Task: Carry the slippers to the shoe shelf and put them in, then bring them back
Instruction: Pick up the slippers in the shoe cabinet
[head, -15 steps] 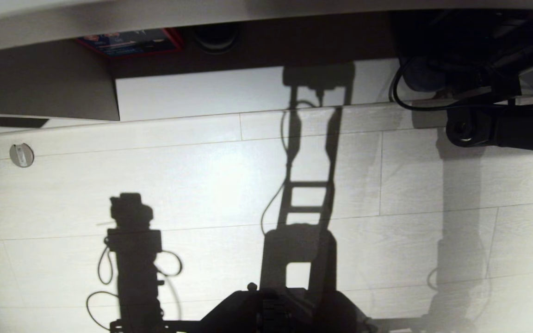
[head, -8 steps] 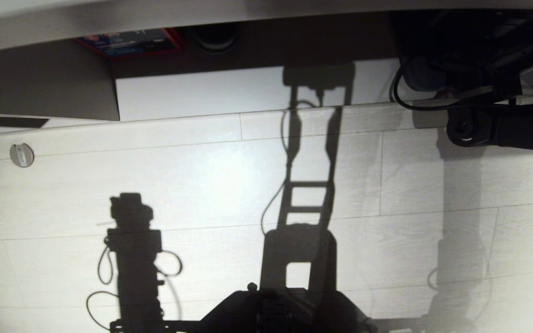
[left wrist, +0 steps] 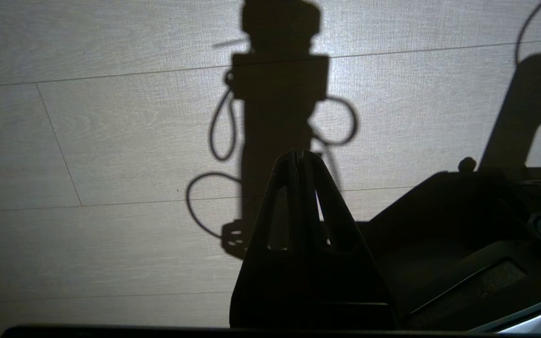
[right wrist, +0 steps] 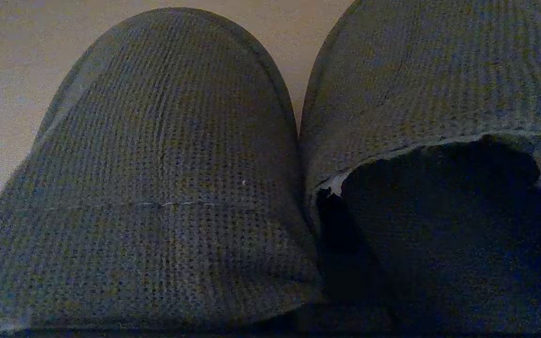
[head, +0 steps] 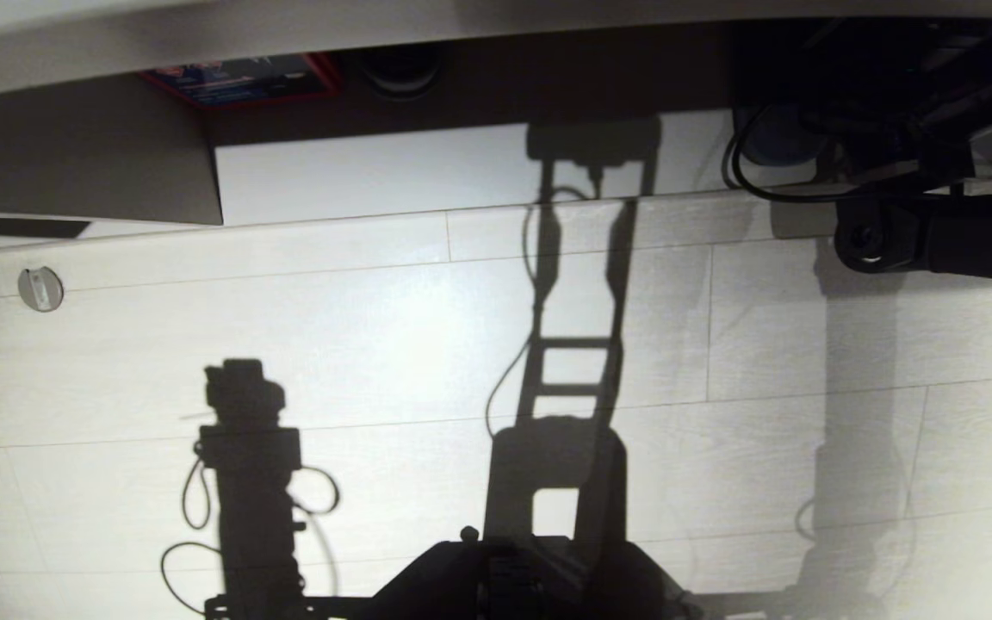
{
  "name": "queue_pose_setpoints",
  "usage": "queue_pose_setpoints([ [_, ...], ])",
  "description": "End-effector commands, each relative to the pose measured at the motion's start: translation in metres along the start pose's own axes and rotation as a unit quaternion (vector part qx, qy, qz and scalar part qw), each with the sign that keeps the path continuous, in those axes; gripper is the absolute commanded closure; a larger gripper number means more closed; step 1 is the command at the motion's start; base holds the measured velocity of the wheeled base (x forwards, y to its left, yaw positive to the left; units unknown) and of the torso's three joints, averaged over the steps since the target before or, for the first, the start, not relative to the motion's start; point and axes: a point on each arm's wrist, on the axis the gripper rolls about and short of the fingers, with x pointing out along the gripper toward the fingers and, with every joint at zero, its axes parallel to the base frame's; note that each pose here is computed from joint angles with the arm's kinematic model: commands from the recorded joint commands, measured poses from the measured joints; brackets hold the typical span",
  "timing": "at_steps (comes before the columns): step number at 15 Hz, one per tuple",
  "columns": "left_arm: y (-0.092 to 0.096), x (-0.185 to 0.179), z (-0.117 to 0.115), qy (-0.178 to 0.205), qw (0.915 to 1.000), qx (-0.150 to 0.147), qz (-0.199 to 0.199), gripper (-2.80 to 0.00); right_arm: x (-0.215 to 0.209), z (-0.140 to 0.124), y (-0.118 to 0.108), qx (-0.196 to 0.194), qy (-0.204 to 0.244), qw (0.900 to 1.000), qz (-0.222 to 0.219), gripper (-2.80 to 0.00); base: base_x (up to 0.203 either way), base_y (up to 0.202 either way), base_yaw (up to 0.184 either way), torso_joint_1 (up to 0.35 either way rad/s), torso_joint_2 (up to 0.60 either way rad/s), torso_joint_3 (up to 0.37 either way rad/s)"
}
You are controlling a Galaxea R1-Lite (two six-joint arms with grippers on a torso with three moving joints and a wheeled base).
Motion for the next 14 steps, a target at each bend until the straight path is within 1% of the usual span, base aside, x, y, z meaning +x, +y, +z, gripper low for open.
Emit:
queue_pose_setpoints([
  [1, 0.000, 0.000, 0.000, 0.000, 1.0000, 0.000, 0.000, 0.00, 0.000, 0.002, 0.000, 0.000, -0.004, 1.000, 0.000, 0.00, 0.000, 0.000, 0.000, 0.000, 0.00, 0.000],
  [8, 0.000, 0.000, 0.000, 0.001, 1.0000, 0.000, 0.000, 0.00, 0.000, 0.002, 0.000, 0.000, -0.004, 1.000, 0.000, 0.00, 0.000, 0.000, 0.000, 0.000, 0.00, 0.000],
  [11, 0.000, 0.000, 0.000, 0.000, 1.0000, 0.000, 0.000, 0.00, 0.003, 0.017, -0.001, 0.008, -0.010, 1.000, -0.004, 0.00, 0.000, 0.000, 0.000, 0.000, 0.00, 0.000],
  [12, 0.000, 0.000, 0.000, 0.000, 1.0000, 0.000, 0.000, 0.00, 0.003, 0.017, -0.001, 0.010, -0.009, 1.000, -0.006, 0.00, 0.000, 0.000, 0.000, 0.000, 0.00, 0.000],
  [13, 0.000, 0.000, 0.000, 0.000, 1.0000, 0.000, 0.000, 0.00, 0.002, 0.020, -0.001, 0.012, -0.003, 1.000, -0.008, 0.00, 0.000, 0.000, 0.000, 0.000, 0.00, 0.000],
  [14, 0.000, 0.000, 0.000, 0.000, 1.0000, 0.000, 0.000, 0.00, 0.001, 0.032, -0.002, 0.014, 0.005, 1.000, -0.010, 0.00, 0.000, 0.000, 0.000, 0.000, 0.00, 0.000],
])
